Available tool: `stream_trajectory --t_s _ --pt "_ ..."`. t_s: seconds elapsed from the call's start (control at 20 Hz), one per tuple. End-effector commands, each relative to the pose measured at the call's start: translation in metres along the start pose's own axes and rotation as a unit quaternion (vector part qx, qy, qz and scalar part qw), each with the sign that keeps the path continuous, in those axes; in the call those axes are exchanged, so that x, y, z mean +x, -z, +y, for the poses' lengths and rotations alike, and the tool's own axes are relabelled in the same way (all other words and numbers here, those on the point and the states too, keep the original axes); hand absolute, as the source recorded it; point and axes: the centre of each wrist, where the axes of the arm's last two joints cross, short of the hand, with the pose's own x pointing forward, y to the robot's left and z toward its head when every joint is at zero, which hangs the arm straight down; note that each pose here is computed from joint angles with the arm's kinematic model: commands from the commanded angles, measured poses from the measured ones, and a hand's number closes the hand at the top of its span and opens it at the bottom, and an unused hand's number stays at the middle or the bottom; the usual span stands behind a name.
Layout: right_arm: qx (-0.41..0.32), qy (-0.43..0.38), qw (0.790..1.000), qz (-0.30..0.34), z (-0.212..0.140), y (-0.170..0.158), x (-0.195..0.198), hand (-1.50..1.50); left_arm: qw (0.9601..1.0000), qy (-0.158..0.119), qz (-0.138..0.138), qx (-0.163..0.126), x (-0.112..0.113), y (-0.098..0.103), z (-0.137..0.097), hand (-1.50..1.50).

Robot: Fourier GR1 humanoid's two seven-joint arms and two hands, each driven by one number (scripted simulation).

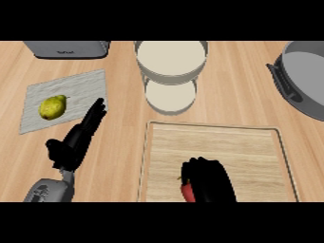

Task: Pick the bell pepper from the tray and place it in the tiered basket

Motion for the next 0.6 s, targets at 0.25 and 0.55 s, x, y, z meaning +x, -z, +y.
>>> stream_trajectory --t_s 0.25,0.55 --pt "-0.05 -0.031 0.995 0.086 -0.078 0.036 -0.147 1.5 1.0 0.0 -0.005 0.002 0.006 0.0 0.01 0.0" --pt "-0.099 0.076 0.988 0.086 -0.152 0.062 -0.223 1.5 0.9998 -0.003 0.008 -0.019 -0.004 -0.008 -0.01 0.0"
